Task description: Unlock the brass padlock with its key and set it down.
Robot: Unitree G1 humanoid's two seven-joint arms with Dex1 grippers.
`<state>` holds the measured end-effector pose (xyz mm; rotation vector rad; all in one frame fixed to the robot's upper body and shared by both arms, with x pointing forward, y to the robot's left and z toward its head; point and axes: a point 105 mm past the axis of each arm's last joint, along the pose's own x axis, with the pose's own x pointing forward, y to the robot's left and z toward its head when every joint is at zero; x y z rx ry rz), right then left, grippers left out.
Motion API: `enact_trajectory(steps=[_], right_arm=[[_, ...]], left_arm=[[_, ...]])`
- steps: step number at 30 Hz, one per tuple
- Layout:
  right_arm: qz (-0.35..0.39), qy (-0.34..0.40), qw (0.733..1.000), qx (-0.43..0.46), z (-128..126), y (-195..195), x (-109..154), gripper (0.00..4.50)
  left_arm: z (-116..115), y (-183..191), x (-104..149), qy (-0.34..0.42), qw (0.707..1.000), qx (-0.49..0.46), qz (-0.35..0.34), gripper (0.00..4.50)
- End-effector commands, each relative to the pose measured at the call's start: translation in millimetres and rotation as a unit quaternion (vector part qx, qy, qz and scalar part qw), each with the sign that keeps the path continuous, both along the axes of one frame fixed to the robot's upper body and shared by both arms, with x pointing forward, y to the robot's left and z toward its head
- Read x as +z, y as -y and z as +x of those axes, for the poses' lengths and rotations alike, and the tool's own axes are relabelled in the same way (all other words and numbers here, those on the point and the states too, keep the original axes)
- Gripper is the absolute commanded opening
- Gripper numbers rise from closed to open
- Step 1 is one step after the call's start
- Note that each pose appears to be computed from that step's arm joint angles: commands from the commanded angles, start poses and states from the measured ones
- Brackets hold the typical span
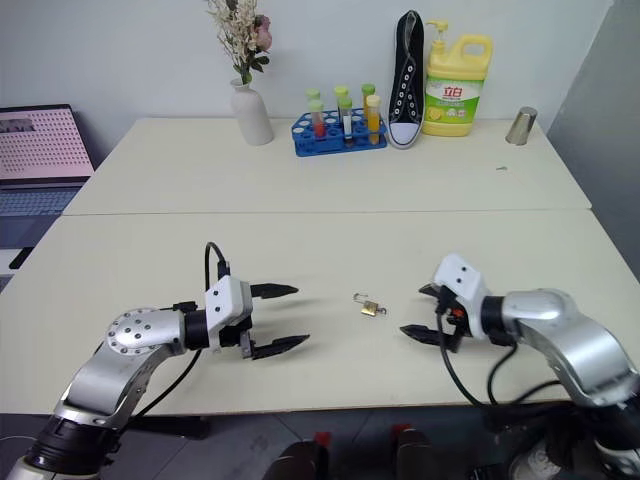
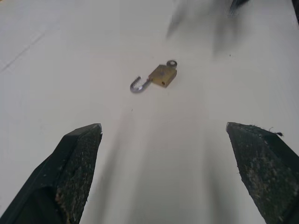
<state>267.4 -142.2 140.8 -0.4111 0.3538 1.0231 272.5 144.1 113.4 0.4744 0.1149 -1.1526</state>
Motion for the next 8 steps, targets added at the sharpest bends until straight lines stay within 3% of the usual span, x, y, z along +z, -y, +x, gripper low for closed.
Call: enact_trajectory(steps=[1,8], right_arm=[[0.005,0.04,0.999,0.021,-9,-4,14,4.46],[0.014,0.03,0.999,0.019,-15,-2,4,4.46]], left_arm=[[-1,1,15,0.034,0.999,-0.009,-0.007,4.5],[-8,2,15,0.01,0.999,-0.033,-0.003,4.5]])
